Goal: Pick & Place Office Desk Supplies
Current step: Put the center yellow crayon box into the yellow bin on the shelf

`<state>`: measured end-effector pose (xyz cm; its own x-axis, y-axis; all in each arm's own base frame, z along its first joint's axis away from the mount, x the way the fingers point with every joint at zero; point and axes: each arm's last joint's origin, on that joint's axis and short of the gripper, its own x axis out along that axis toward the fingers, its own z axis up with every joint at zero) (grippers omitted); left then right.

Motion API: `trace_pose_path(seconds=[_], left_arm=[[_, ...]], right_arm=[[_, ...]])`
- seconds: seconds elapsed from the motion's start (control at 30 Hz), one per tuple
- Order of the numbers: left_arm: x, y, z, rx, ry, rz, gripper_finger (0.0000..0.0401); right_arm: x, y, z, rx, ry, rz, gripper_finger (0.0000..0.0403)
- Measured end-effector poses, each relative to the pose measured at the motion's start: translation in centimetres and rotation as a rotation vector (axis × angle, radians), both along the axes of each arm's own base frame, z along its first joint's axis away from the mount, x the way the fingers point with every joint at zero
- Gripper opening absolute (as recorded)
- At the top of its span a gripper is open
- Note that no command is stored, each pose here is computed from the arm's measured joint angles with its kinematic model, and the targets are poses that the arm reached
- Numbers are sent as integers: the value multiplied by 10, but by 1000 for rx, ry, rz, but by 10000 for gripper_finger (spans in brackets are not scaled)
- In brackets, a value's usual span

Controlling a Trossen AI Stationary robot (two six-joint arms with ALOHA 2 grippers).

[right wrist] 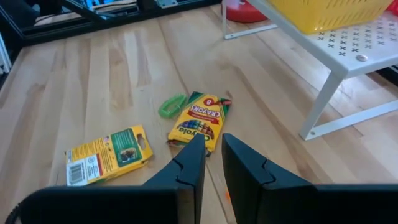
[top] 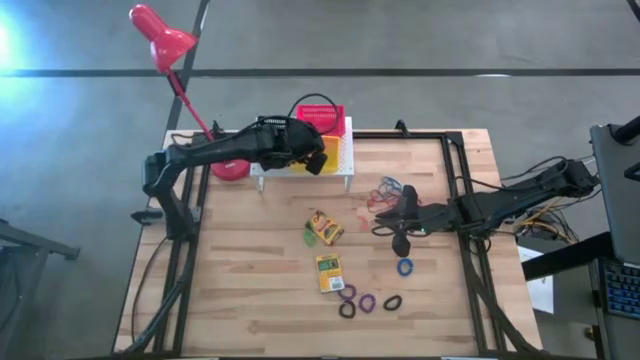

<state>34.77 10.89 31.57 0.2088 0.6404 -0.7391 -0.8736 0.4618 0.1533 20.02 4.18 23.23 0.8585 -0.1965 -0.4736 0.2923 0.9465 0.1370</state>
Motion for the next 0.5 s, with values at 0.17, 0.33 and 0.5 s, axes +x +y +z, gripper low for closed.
trace_pose_path(seconds=[0.17,0.33,0.5], left_arm=[[2,-3,-1,8,-21,6,39],[6,-4,-13,11,-42,3,65],[8,-4,-26,1,-74,11,102]], right_arm=[[0,0,0,-1,0,3,54],[0,0,0,0,1,5,54],[0,0,0,0,1,6,54]])
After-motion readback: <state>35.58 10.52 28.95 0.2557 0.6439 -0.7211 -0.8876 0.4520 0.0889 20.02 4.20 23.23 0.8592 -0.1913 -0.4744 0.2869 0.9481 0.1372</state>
